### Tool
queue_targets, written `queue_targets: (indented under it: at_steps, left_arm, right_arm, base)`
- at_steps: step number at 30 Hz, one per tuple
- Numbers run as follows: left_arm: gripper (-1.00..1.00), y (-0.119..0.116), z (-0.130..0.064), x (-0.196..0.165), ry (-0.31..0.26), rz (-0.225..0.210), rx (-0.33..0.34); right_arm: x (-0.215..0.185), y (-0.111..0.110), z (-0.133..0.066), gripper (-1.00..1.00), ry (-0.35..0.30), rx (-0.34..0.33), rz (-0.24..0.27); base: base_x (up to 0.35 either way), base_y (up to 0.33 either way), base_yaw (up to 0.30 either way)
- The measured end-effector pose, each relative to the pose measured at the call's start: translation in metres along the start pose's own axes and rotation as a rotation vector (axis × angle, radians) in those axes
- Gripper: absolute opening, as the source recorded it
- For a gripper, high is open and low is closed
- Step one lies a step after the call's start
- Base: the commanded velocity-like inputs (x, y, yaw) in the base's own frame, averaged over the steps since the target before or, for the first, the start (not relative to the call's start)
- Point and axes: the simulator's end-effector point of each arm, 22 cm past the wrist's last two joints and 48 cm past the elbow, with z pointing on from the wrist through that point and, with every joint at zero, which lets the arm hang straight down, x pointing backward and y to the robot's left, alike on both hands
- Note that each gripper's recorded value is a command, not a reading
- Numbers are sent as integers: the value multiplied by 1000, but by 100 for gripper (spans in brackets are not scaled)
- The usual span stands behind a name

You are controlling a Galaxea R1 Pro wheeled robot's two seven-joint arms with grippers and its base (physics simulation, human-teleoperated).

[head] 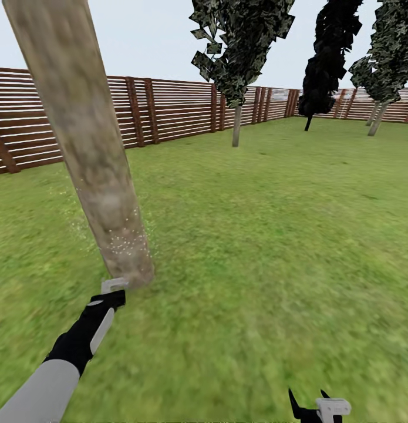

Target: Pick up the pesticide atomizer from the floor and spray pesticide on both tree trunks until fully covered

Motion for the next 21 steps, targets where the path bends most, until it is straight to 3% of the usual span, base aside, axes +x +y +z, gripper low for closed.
queue_targets:
  at_steps: [1,4,7,11,14,16,20,21]
  left_arm:
    - [-100,-3,-4,-16,-34,-4,7]
    - [-100,-9,-14,-36,-29,3,24]
    - [-100,-18,-38,-79,-71,5,53]
    - [-100,-18,-49,-99,-106,3,57]
    - [-100,-19,-50,-95,-73,13,60]
    - [-100,-23,-61,-113,-99,14,71]
    - [-100,-10,-65,-130,-105,13,53]
    - [-100,4,-64,-132,-101,-15,33]
  right_arm:
    - [0,0,0,100,0,0,0]
    - [0,0,0,100,0,0,0]
    - [0,-1,0,100,0,1,0]
    - [0,-1,0,100,0,1,-1]
    - [0,-1,0,100,0,1,0]
    - [0,-1,0,100,0,1,0]
    - [0,-1,0,100,0,0,-1]
    - [0,0,0,100,0,0,-1]
  base:
    - [-8,1,0]
    - [-2,0,0]
    - [0,0,0]
    - [-142,58,0]
    - [-145,67,0]
    - [-14,6,0]
    - [-1,1,0]
    - [0,0,0]
